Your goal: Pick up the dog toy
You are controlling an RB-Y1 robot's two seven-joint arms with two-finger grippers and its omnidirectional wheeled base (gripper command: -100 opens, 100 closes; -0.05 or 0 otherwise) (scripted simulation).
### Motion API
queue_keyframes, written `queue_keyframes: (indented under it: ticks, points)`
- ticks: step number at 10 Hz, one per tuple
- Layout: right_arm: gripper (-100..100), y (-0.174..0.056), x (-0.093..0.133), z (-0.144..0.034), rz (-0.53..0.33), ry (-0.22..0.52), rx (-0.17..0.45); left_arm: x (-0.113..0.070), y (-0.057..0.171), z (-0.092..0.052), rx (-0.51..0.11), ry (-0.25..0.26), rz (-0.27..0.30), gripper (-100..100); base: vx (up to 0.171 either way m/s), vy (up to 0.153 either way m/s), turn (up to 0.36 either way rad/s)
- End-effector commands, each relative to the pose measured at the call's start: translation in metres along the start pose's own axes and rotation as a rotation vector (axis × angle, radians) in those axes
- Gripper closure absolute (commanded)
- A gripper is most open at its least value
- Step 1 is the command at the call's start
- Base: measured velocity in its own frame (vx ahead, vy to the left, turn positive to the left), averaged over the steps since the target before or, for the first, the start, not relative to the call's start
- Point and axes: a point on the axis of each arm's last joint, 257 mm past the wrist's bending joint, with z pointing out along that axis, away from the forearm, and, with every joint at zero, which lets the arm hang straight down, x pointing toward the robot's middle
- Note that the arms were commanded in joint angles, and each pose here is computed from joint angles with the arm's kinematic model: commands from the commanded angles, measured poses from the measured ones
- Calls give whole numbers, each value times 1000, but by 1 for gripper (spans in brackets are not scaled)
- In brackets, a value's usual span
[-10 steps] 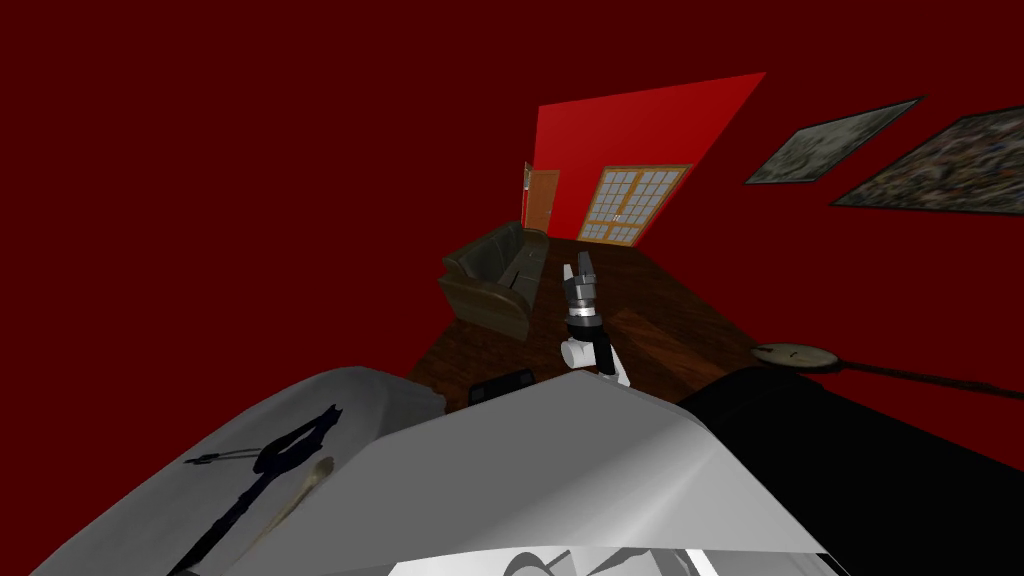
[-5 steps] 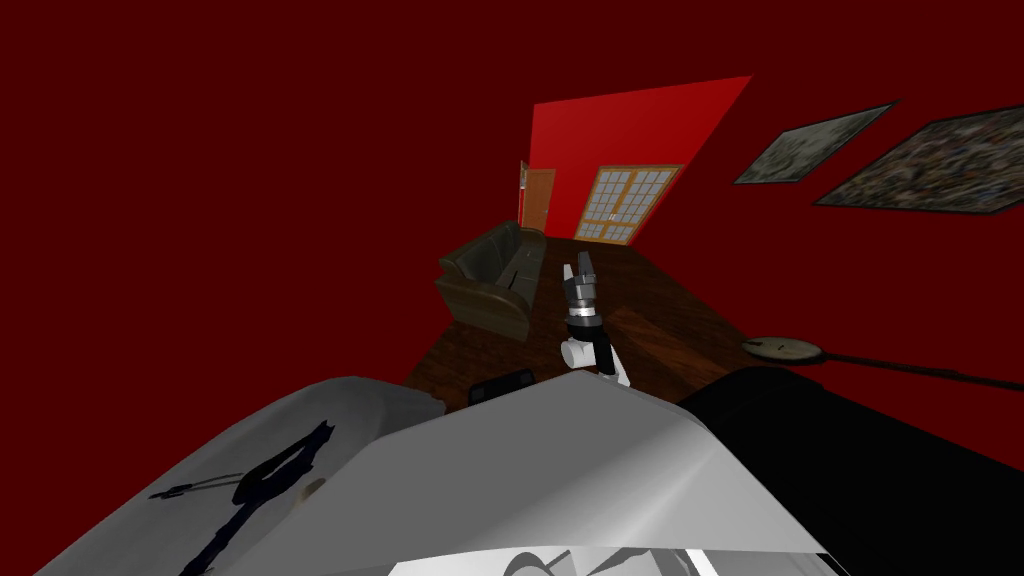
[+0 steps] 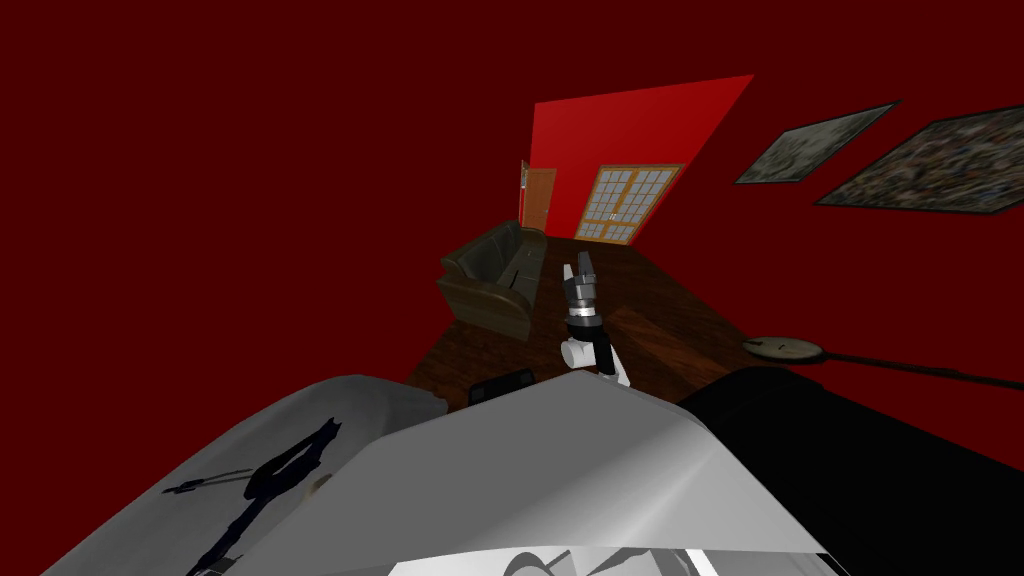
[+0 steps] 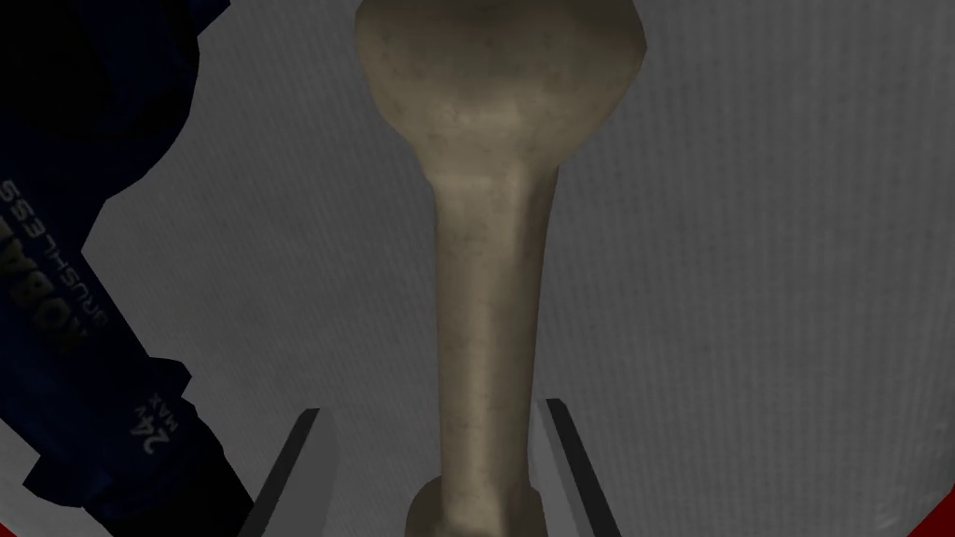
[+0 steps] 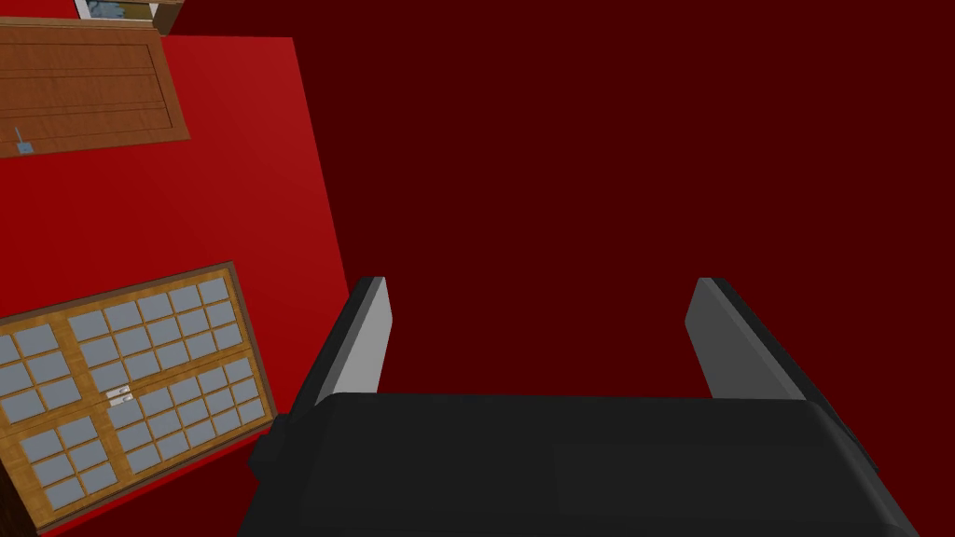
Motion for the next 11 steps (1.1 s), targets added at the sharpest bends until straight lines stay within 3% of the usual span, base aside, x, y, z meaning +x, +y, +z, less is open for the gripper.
queue_keyframes:
  ticks: [1,4,5,6,8,9,10,11]
  points:
    - [0,0,0,0,0,0,0,0,0,0,0,0,0,100,0,0,0]
    - [0,0,0,0,0,0,0,0,-1,0,1,0,1,100,0,0,0]
    - [0,0,0,0,0,0,0,0,-1,0,1,0,1,0,0,0,0]
    - [0,0,0,0,0,0,0,-9,-6,-11,-2,-2,-1,100,9,-49,-8]
    - [0,0,0,0,0,0,0,-8,-7,-12,1,-2,-1,100,12,-56,7]
    - [0,0,0,0,0,0,0,-9,-6,-12,-2,-3,-1,0,1,-7,0]
    - [0,0,0,0,0,0,0,-7,-31,-23,32,5,14,-100,50,-29,195]
    - [0,0,0,0,0,0,0,-6,-36,-26,36,8,18,-100,66,-50,182]
